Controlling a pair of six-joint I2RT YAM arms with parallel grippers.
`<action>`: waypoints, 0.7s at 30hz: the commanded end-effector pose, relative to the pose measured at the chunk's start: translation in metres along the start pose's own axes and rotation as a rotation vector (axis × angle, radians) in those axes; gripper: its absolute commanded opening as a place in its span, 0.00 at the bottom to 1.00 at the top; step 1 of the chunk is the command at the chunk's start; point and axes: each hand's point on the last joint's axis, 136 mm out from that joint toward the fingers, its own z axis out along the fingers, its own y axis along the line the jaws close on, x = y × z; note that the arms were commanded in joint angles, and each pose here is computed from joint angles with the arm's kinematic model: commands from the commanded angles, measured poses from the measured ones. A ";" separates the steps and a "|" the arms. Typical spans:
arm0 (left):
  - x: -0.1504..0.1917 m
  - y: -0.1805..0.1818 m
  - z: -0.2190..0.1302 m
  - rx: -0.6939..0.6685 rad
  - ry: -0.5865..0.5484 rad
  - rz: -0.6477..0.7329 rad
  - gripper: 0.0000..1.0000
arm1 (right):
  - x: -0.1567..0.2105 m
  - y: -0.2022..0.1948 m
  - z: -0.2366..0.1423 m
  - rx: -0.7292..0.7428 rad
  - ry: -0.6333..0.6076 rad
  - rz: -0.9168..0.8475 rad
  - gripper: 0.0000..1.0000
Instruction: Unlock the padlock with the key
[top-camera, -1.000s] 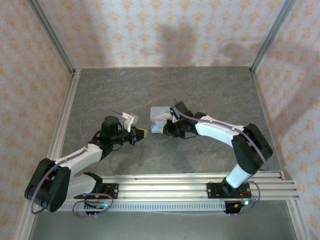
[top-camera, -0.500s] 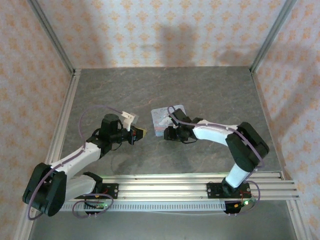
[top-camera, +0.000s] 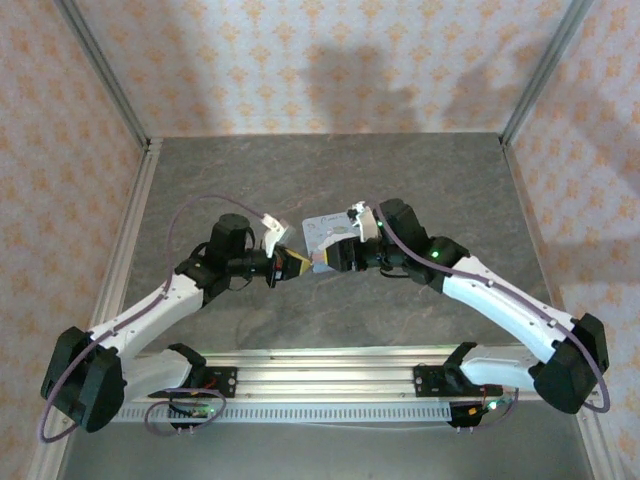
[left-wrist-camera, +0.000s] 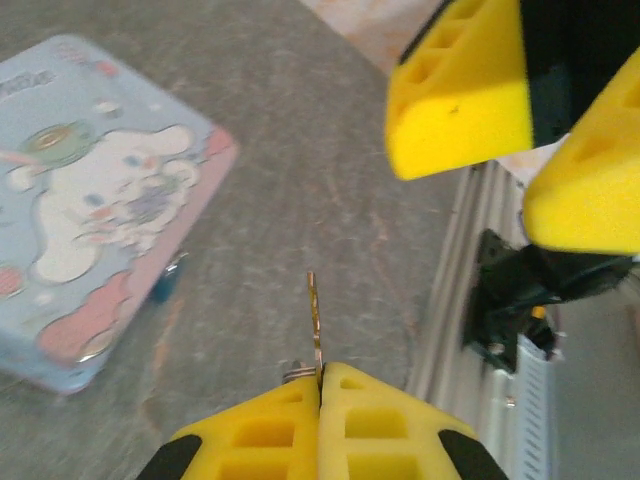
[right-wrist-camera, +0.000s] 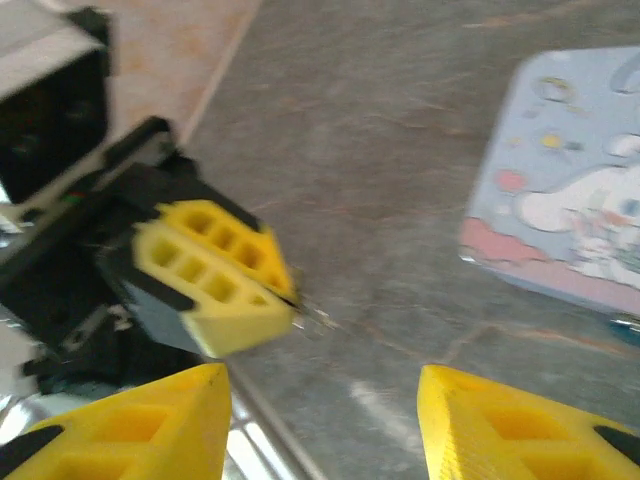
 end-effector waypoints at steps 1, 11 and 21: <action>-0.004 -0.034 -0.003 0.132 0.061 0.036 0.00 | 0.005 0.037 -0.009 -0.166 0.069 -0.047 0.52; -0.011 -0.067 -0.014 0.238 0.122 0.063 0.00 | 0.007 0.056 -0.018 -0.267 0.070 -0.069 0.40; -0.009 -0.070 -0.012 0.269 0.142 0.052 0.00 | 0.013 0.054 -0.017 -0.273 0.089 -0.062 0.27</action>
